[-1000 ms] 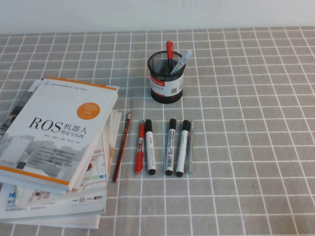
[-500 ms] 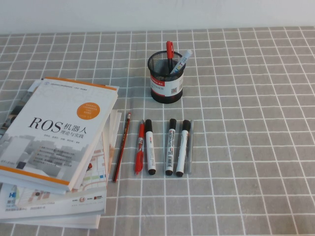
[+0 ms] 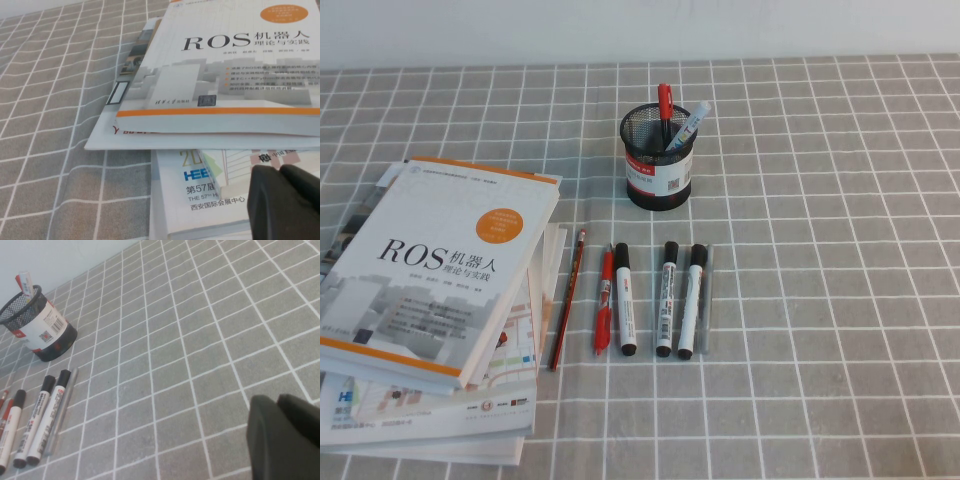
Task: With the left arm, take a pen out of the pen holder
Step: 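Take a marker out of the pen holder and lay it on the table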
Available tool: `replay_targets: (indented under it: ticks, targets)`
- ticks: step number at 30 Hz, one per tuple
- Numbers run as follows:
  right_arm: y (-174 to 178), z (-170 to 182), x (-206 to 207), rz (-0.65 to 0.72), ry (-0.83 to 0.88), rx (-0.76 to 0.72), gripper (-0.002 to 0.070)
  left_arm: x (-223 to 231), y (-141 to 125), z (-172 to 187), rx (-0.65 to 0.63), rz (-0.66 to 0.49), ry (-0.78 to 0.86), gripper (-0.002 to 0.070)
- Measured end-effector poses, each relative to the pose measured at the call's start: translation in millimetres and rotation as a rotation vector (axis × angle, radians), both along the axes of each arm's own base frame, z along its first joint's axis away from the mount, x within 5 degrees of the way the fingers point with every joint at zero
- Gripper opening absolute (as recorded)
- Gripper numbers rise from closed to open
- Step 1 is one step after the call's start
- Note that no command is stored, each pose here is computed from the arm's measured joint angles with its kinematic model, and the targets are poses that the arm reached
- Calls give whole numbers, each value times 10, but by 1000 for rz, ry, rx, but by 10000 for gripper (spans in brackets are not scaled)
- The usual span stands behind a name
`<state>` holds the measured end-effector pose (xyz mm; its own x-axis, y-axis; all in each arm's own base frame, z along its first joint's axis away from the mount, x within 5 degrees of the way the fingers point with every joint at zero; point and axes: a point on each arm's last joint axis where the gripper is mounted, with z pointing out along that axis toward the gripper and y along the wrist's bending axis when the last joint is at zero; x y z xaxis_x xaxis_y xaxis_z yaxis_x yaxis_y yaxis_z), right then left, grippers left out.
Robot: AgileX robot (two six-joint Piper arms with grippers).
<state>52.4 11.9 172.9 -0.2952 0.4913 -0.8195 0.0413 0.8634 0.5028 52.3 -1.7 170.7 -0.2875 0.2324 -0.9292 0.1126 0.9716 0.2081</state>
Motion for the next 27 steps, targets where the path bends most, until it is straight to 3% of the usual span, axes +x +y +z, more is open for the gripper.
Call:
replay_targets:
  ticks: [20, 27]
  targets:
    - [0, 0, 0, 0, 0, 0, -13, 0, 1, 0, 2, 0, 0, -3]
    - [0, 0, 0, 0, 0, 0, -13, 2, 37, 4, 109, 8, -8, -2]
